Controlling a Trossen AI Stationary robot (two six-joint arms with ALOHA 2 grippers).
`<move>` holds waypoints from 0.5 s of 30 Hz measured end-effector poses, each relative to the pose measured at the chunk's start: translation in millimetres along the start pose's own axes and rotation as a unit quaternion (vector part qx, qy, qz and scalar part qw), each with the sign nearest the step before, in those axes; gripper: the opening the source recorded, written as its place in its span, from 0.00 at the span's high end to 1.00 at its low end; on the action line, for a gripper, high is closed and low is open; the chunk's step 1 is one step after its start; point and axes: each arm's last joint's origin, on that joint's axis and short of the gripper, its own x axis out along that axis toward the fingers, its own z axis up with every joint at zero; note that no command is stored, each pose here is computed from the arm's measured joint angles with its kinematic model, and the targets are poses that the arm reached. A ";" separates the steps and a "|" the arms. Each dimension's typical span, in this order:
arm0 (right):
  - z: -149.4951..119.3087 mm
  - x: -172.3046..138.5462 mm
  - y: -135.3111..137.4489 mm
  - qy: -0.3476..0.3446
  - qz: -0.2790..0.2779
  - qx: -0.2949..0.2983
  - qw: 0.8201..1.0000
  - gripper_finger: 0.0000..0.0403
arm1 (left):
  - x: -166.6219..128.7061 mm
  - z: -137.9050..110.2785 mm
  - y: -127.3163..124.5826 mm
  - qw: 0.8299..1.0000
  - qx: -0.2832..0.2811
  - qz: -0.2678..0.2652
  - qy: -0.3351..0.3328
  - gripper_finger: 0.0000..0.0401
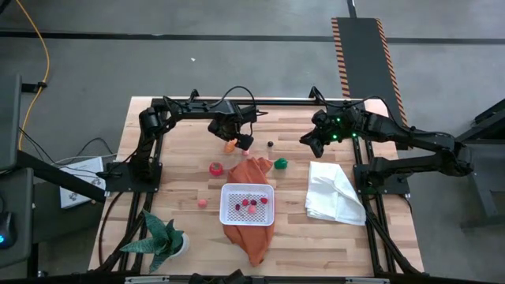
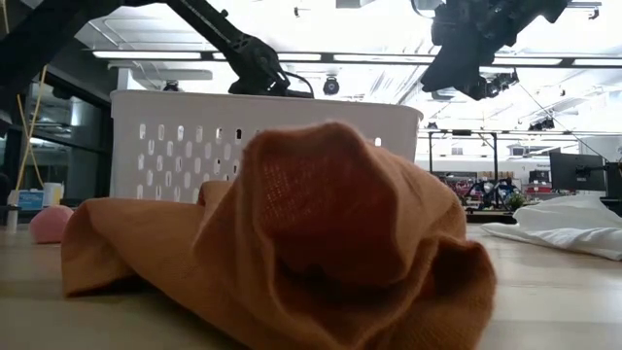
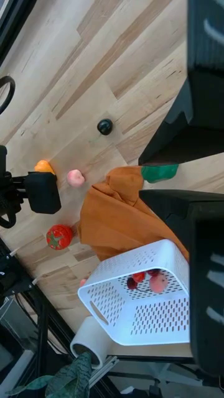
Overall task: Pick and placing Produce into tupperware
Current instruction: Put the yellow croissant into the white basket
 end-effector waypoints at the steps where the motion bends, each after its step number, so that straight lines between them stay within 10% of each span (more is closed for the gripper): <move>1: 0.0 0.0 0.0 0.000 0.000 0.000 1.000 0.84 | 0.0 0.0 0.0 1.000 0.000 0.000 0.000 0.31; 15: -0.2 0.1 0.5 0.001 0.001 0.002 1.000 0.84 | 12.2 -1.3 -0.2 1.000 0.000 0.007 0.030 0.31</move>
